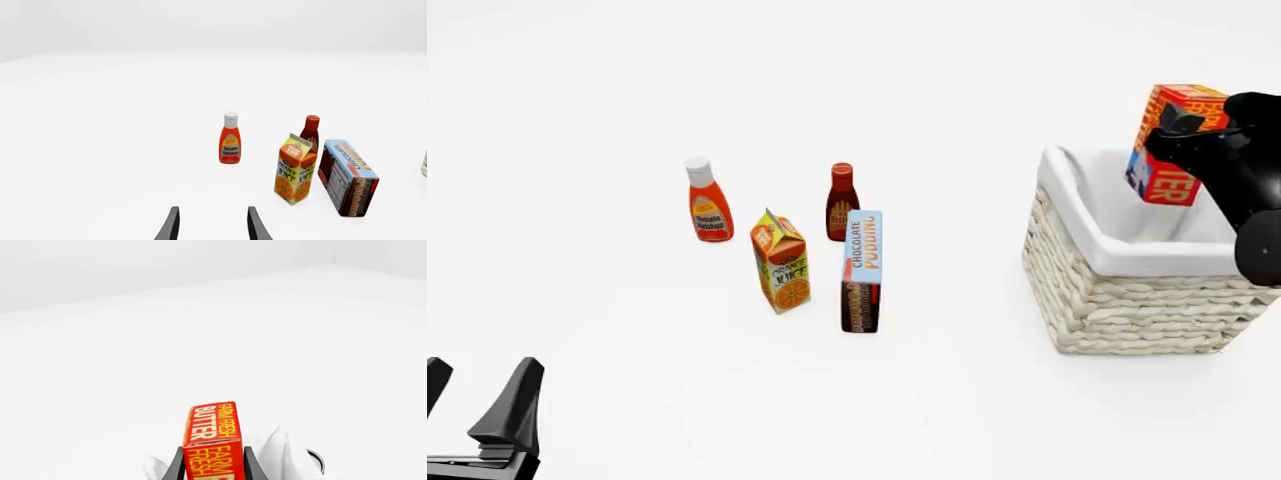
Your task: Pick the butter and place it in the basket.
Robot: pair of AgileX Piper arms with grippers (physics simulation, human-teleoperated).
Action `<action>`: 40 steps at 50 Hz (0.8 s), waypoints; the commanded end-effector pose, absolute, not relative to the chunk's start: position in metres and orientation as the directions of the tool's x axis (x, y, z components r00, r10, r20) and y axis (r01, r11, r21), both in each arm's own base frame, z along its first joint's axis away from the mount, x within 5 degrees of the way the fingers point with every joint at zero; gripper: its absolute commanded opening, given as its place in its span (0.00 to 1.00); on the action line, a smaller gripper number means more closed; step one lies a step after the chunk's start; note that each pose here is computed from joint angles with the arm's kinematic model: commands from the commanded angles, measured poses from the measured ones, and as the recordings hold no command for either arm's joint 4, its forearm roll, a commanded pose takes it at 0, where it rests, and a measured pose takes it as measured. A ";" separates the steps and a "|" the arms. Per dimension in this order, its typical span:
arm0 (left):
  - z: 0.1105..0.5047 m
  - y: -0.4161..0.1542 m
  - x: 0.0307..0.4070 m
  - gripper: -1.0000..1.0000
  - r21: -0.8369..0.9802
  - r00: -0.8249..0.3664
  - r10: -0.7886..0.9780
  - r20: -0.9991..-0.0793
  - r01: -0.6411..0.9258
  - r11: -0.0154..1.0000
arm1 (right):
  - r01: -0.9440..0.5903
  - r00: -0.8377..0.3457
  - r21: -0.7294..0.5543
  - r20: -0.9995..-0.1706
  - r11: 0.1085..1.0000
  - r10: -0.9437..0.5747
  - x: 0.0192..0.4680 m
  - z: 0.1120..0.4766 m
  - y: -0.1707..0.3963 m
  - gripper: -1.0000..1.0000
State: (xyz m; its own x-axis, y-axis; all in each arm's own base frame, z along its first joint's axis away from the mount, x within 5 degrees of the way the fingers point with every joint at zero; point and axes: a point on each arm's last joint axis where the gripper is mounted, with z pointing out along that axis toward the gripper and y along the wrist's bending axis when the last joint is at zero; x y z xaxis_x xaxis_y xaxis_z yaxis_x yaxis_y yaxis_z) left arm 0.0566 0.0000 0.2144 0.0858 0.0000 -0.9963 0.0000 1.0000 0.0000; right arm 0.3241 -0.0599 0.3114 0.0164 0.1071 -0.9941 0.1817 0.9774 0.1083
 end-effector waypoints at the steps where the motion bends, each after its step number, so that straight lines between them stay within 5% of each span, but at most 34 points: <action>1: 0.214 0.000 0.057 1.00 0.000 0.086 0.000 -0.996 0.000 1.000 | 0.178 0.047 0.129 -0.991 0.976 0.123 0.323 0.318 -0.060 0.00; 40: 0.214 0.000 0.057 1.00 0.000 0.086 0.000 -0.996 0.000 1.000 | 0.179 0.038 0.137 -0.991 0.974 0.132 0.318 0.310 -0.059 0.00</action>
